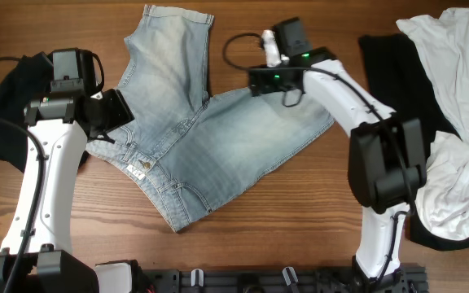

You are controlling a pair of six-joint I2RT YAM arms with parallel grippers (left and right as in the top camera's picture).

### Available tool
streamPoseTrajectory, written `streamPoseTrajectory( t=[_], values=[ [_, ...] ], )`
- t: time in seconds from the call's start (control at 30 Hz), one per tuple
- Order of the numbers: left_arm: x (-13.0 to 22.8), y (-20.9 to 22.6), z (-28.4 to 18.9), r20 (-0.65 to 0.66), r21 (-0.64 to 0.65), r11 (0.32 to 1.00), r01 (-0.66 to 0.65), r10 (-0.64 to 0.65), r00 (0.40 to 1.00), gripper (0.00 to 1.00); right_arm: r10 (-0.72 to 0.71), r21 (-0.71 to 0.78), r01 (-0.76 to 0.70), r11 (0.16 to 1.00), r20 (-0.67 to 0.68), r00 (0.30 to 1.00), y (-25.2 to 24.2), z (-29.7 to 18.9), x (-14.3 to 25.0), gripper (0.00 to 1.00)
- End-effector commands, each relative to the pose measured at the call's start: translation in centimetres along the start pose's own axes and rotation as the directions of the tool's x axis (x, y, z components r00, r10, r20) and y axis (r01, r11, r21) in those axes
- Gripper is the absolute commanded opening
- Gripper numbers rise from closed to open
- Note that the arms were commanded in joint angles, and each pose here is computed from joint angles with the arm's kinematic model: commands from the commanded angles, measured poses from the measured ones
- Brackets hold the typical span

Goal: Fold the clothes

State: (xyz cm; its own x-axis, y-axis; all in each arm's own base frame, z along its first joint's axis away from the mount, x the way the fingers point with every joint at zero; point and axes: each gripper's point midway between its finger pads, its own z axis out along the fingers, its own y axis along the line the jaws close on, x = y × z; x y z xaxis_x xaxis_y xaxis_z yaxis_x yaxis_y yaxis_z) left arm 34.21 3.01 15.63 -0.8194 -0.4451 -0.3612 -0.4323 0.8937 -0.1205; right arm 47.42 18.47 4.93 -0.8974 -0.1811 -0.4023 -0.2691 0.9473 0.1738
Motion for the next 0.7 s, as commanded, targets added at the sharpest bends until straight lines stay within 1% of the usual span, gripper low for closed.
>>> streamPoseTrajectory(
  t=[0.0,0.03,0.07,0.13,0.17,0.23,0.27,0.37,0.4,0.43,0.47,0.5,0.53,0.6,0.63,0.67],
  values=[
    [-0.2,0.1,-0.1,0.007,-0.01,1.0,-0.003,0.003,1.0,0.64,0.204,0.291,-0.171,0.942,-0.089,0.975,-8.2,-0.7,3.5,0.93],
    [-0.2,0.1,-0.1,0.011,-0.008,1.0,-0.003,0.003,1.0,0.64,0.296,0.376,-0.235,0.896,-0.113,0.948,-10.5,-1.6,5.1,0.94],
    [-0.4,0.0,-0.1,0.018,-0.006,1.0,-0.003,0.003,1.0,0.64,0.371,0.415,-0.289,0.863,-0.131,0.92,-12.2,-2.3,6.4,0.95],
    [-0.6,-0.1,-0.1,0.025,-0.002,1.0,-0.002,0.003,1.0,0.64,0.474,0.434,-0.373,0.82,-0.148,0.868,-14.3,-3.2,8.0,0.96],
    [-0.6,-0.1,-0.1,0.026,-0.002,1.0,-0.002,0.002,1.0,0.64,0.519,0.406,-0.42,0.812,-0.173,0.837,-15.1,-3.5,8.7,0.96],
    [-0.6,-0.1,-0.1,0.025,-0.002,1.0,-0.002,0.003,1.0,0.64,0.563,0.329,-0.485,0.81,-0.205,0.801,-15.2,-3.3,9.4,0.95],
    [-0.6,-0.1,-0.1,0.025,-0.002,1.0,-0.002,0.003,1.0,0.64,0.572,0.294,-0.506,0.811,-0.219,0.791,-15.2,-3.1,9.6,0.95],
    [-0.6,-0.1,-0.1,0.025,-0.002,1.0,-0.002,0.003,1.0,0.65,0.562,0.217,-0.521,0.826,-0.244,0.79,-14.3,-1.4,10.7,0.94],
    [-0.6,-0.1,-0.1,0.025,-0.003,1.0,-0.002,0.003,1.0,0.65,0.558,0.197,-0.523,0.83,-0.247,0.792,-14.0,-1.0,10.8,0.89],
    [-0.6,-0.1,-0.1,0.024,-0.003,1.0,-0.002,0.003,1.0,0.65,0.558,0.181,-0.528,0.83,-0.253,0.791,-13.7,-0.9,10.9,0.81],
    [-0.6,-0.1,-0.1,0.024,-0.003,1.0,-0.002,0.003,1.0,0.65,0.56,0.177,-0.531,0.829,-0.265,0.785,-13.5,-0.8,11.2,0.45],
    [-0.6,-0.1,-0.1,0.024,-0.003,1.0,-0.002,0.003,1.0,0.65,0.563,0.191,-0.53,0.827,-0.272,0.781,-13.6,-1.0,11.5,0.13],
    [-0.6,-0.1,-0.1,0.024,-0.003,1.0,-0.003,0.003,1.0,0.65,0.584,0.238,-0.535,0.811,-0.278,0.762,-14.2,-1.3,12.2,0.04],
    [-0.6,-0.1,-0.1,0.024,-0.003,1.0,-0.003,0.003,1.0,0.65,0.666,0.38,-0.555,0.74,-0.292,0.687,-15.8,-3.1,14.8,0.04],
    [-0.6,-0.1,-0.1,0.025,-0.003,1.0,-0.003,0.003,1.0,0.65,0.687,0.459,-0.532,0.711,-0.297,0.663,-16.9,-4.7,16.2,0.04],
    [-0.6,-0.1,-0.1,0.025,-0.002,1.0,-0.002,0.003,1.0,0.65,0.721,0.567,-0.497,0.657,-0.278,0.635,-18.4,-6.8,17.7,0.04]
  ],
)
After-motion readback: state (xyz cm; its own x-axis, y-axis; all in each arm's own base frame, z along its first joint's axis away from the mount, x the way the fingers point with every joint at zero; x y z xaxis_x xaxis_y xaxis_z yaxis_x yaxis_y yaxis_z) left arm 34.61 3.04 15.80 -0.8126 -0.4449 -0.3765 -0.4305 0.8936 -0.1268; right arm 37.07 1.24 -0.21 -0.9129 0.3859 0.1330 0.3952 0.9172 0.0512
